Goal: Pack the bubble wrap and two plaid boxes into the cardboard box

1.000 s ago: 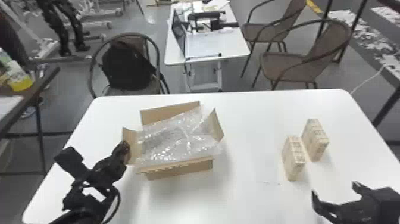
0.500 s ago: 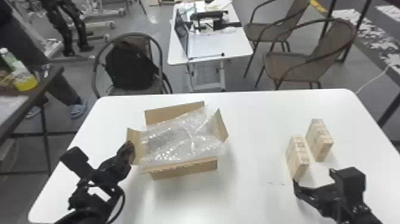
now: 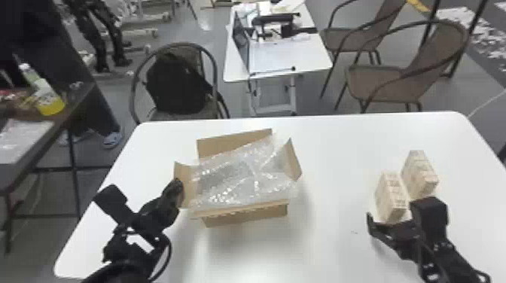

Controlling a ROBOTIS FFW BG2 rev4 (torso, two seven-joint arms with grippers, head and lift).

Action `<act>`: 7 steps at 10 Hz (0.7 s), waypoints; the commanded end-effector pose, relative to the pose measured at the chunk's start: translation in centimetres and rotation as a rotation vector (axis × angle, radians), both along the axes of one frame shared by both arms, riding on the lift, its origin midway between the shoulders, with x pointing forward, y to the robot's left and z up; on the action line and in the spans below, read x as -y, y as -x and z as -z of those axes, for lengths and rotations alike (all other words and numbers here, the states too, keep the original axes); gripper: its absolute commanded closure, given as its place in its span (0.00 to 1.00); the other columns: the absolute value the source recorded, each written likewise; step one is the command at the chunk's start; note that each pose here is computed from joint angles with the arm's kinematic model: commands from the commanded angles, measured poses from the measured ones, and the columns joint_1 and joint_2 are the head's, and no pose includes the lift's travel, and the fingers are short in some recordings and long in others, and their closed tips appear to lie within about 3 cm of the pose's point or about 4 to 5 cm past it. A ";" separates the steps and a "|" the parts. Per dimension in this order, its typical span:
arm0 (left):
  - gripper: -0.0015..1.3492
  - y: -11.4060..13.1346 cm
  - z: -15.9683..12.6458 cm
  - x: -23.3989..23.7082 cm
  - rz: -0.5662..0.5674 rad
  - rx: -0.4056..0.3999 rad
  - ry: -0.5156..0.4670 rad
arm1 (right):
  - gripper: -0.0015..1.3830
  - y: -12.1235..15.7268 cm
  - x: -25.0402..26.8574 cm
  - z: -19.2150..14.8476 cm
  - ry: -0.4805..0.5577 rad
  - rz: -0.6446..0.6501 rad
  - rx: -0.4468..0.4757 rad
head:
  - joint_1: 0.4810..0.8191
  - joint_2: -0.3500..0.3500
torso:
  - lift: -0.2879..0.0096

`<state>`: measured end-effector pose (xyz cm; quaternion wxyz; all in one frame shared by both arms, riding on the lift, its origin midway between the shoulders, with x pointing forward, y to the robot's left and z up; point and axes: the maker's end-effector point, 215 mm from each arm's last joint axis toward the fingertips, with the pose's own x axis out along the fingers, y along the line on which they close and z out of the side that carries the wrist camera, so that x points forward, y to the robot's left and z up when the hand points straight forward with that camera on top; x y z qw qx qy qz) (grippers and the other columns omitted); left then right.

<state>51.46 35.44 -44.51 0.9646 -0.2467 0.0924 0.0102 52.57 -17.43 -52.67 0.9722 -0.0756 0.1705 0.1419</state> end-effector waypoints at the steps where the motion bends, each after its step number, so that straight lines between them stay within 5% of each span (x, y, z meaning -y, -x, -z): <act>1: 0.90 0.2 0.2 0.0 -0.004 -0.003 0.006 | 0.34 0.1 -0.2 0.2 -0.008 0.012 -0.003 | 0.63 0.77 | 0.80; 2: 0.90 0.3 0.3 -0.1 -0.005 -0.004 0.008 | 0.64 0.1 0.0 0.2 -0.007 0.028 -0.002 | 0.63 0.77 | 0.80; 7: 0.90 0.4 0.4 0.2 0.001 -0.005 0.011 | 0.71 0.3 0.4 0.1 -0.010 0.052 0.002 | 0.63 0.77 | 0.80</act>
